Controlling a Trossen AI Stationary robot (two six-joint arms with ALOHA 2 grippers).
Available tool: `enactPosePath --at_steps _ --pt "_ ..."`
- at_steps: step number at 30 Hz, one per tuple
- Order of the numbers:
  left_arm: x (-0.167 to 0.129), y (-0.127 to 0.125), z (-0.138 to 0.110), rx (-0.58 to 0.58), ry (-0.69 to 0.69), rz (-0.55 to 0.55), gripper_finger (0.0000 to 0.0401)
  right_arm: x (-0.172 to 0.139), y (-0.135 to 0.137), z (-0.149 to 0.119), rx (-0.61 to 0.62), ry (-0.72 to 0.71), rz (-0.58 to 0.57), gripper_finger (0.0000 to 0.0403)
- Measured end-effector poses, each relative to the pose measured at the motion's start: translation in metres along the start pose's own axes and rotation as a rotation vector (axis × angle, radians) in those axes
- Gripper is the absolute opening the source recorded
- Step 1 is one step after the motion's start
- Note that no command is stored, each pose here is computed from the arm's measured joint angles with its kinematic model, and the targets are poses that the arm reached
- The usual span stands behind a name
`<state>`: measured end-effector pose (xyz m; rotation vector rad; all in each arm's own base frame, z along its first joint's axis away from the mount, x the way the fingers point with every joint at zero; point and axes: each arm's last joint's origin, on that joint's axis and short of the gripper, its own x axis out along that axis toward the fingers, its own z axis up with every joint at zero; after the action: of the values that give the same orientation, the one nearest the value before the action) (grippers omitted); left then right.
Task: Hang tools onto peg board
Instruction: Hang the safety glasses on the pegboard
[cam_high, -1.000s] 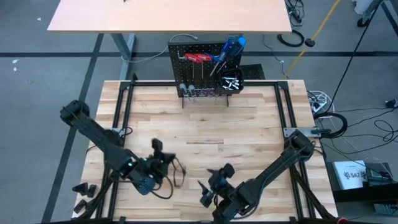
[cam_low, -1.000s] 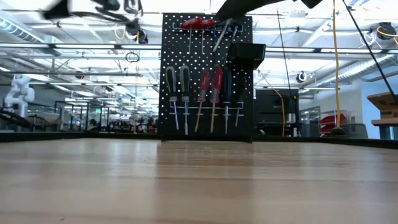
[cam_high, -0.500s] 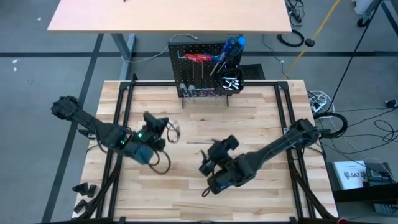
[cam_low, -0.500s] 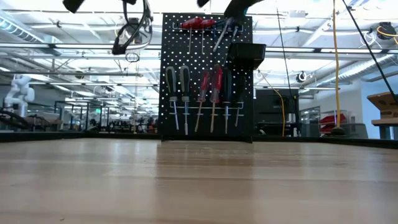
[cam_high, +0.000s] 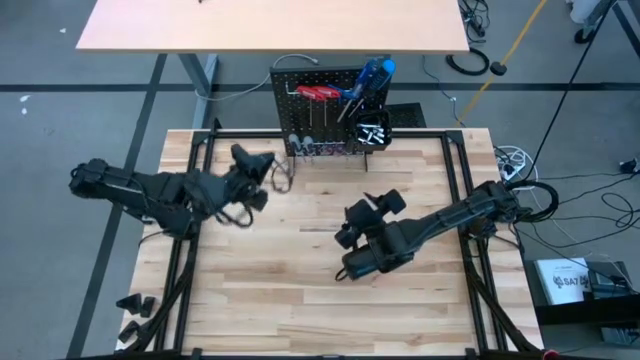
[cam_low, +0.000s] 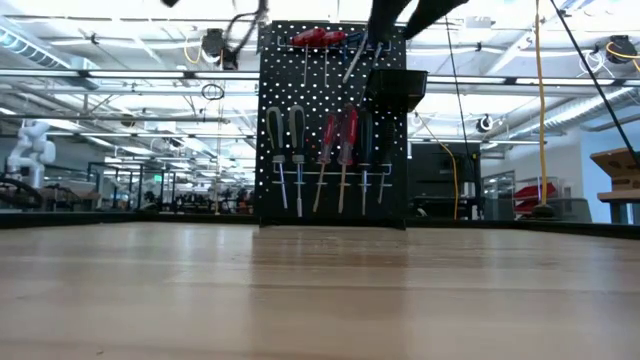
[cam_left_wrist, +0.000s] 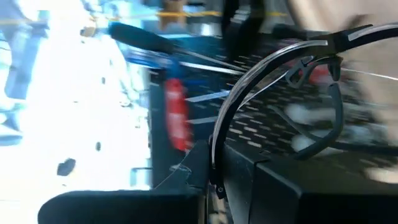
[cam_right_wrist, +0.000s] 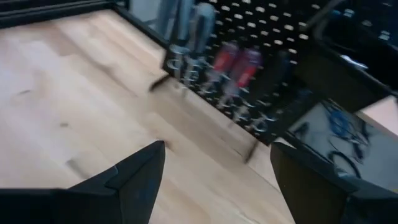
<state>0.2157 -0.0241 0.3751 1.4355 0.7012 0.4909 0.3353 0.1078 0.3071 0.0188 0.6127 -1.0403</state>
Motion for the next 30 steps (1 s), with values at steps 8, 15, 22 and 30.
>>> enactPosePath --at_steps 8,15,22,30 --pt "0.038 0.024 -0.025 0.084 -0.049 0.133 0.0026 0.005 -0.015 -0.011 -0.004 0.040 -0.098 0.0286" --pt "0.076 0.017 -0.046 0.200 -0.049 0.086 0.0026 0.032 -0.022 -0.020 -0.019 0.113 -0.180 0.0286" --pt "0.093 0.011 -0.055 0.265 -0.022 0.055 0.0026 0.058 -0.033 -0.013 0.002 0.132 -0.260 0.0286" --pt "0.091 0.016 -0.053 0.309 -0.020 0.105 0.0026 0.066 -0.023 -0.007 -0.082 0.111 -0.194 0.0286"
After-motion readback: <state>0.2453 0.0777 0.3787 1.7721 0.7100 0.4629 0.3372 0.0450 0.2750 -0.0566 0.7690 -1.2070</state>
